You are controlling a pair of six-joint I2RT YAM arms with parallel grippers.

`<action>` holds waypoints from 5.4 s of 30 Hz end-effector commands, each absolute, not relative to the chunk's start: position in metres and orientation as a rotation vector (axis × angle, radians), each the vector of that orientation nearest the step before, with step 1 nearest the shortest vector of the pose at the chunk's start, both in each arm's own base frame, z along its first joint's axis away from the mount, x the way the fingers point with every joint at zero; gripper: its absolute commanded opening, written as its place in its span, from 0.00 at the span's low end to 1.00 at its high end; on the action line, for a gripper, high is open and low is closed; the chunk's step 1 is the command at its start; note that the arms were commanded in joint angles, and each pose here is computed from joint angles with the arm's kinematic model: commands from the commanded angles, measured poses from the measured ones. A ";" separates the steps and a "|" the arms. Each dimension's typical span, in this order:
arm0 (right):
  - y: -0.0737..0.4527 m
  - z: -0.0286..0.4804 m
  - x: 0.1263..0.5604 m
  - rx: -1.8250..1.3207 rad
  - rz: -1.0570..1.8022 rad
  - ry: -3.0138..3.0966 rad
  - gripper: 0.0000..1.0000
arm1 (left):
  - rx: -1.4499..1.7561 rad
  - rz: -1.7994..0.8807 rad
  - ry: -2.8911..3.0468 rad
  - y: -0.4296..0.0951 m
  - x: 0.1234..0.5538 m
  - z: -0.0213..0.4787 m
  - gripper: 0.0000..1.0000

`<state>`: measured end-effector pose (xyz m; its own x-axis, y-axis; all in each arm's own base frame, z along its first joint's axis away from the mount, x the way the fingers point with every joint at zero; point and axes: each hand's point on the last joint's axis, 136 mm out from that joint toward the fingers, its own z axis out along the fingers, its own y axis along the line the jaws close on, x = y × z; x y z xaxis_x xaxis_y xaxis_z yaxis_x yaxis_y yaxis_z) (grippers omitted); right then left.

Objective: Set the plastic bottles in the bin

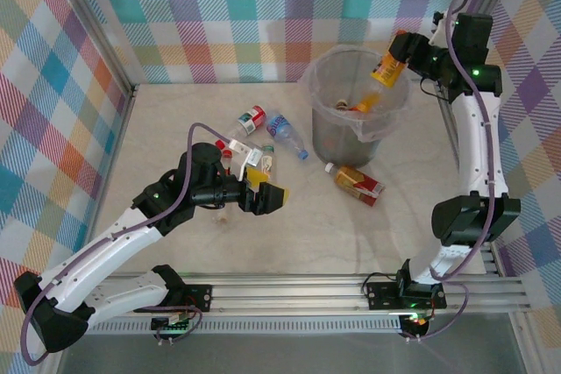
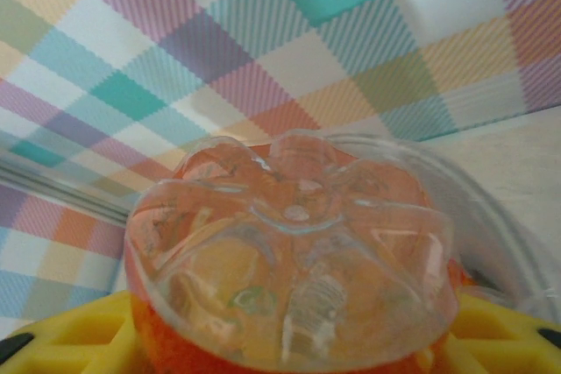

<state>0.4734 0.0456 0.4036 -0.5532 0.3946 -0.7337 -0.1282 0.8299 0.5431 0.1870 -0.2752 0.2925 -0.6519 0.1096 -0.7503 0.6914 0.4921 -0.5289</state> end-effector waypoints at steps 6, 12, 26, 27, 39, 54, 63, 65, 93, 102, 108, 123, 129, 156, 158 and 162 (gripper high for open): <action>0.051 0.387 0.488 -0.004 0.365 2.101 0.54 | 0.676 -1.136 2.057 -0.277 0.186 0.295 1.00; 0.076 0.368 0.497 -0.185 0.183 2.153 0.54 | 0.707 -1.158 2.026 -0.279 0.182 0.303 1.00; 0.098 0.300 0.502 -0.424 -0.078 2.313 0.54 | 0.668 -0.967 1.782 -0.256 0.198 0.351 1.00; 0.098 0.298 0.502 -0.432 -0.089 2.318 0.54 | 0.646 -0.961 1.739 -0.253 0.200 0.360 1.00; 0.108 0.255 0.505 -0.480 -0.088 2.421 0.55 | 0.480 -0.796 1.617 -0.220 0.218 0.381 1.00; 0.107 0.262 0.502 -0.448 -0.081 2.416 0.82 | 0.493 -0.788 1.672 -0.218 0.214 0.369 1.00; 0.121 0.297 0.490 -0.428 0.056 2.349 0.79 | 0.501 -0.789 1.690 -0.218 0.212 0.366 1.00; 0.123 0.293 0.492 -0.429 0.066 2.357 0.75 | 0.502 -0.789 1.695 -0.218 0.212 0.365 1.00; 0.113 0.246 0.518 -0.230 -0.029 2.464 0.54 | 0.517 -0.793 1.739 -0.219 0.210 0.353 1.00; 0.131 0.305 0.490 -0.297 0.151 2.369 0.64 | 0.514 -0.782 1.749 -0.218 0.211 0.351 1.00; 0.140 0.317 0.471 -0.304 0.261 2.333 0.68 | 0.512 -0.737 1.801 -0.213 0.213 0.343 1.00; 0.151 0.356 0.355 -0.315 0.519 2.177 0.78 | 0.352 -0.431 2.139 -0.171 0.226 0.281 1.00; 0.168 0.346 0.305 -0.343 0.715 2.181 0.83 | 0.296 -0.407 2.291 -0.185 0.239 0.253 1.00; 0.184 0.285 0.237 -0.114 1.173 2.235 1.00 | 0.056 -0.137 2.785 -0.240 0.352 0.085 0.88; 0.180 0.281 0.241 -0.053 1.158 2.221 1.00 | 0.042 -0.143 2.781 -0.241 0.358 0.081 0.88; 0.171 0.276 0.244 -0.025 1.090 2.186 1.00 | 0.032 -0.144 2.783 -0.242 0.366 0.075 0.87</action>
